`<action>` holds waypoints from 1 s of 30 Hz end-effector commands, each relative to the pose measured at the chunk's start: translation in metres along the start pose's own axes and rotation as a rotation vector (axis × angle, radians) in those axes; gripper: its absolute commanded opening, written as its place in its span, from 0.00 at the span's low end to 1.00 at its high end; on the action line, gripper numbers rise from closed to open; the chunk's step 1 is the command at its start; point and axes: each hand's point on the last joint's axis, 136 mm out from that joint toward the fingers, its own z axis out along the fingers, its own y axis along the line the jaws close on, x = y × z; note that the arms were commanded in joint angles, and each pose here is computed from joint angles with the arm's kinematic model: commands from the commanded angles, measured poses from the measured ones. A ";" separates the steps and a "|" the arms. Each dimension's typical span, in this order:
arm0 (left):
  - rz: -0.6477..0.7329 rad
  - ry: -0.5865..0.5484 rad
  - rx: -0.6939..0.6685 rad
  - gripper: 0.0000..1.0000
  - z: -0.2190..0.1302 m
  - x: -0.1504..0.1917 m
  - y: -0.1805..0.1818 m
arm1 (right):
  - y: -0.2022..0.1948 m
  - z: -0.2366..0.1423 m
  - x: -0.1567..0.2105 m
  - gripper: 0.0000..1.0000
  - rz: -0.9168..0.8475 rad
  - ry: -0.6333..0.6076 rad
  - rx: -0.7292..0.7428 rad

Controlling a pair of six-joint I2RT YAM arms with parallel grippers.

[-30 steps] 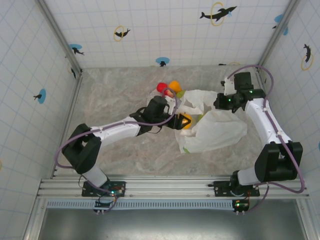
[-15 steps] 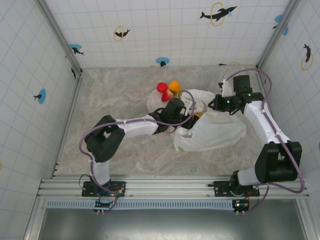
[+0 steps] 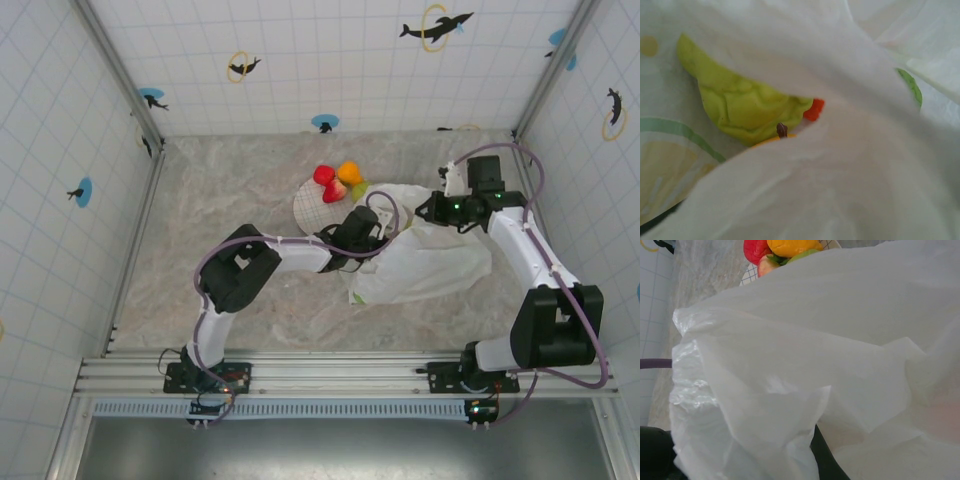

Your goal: Place the fruits into the plastic bag

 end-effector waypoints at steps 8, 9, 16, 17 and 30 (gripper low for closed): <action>0.017 -0.029 0.074 0.80 -0.003 -0.017 -0.018 | -0.005 -0.005 0.000 0.00 0.005 -0.029 -0.002; 0.017 -0.029 0.077 0.81 -0.005 -0.017 -0.019 | -0.006 -0.005 0.000 0.00 0.006 -0.028 0.001; 0.042 -0.032 0.078 0.88 -0.016 -0.018 -0.020 | -0.009 -0.006 0.000 0.00 0.009 -0.027 0.005; 0.046 -0.031 0.078 0.89 -0.018 -0.019 -0.021 | -0.009 -0.005 0.001 0.00 0.011 -0.026 0.005; 0.070 -0.054 0.062 0.91 -0.056 -0.021 -0.021 | -0.017 -0.006 0.001 0.00 0.005 -0.021 0.027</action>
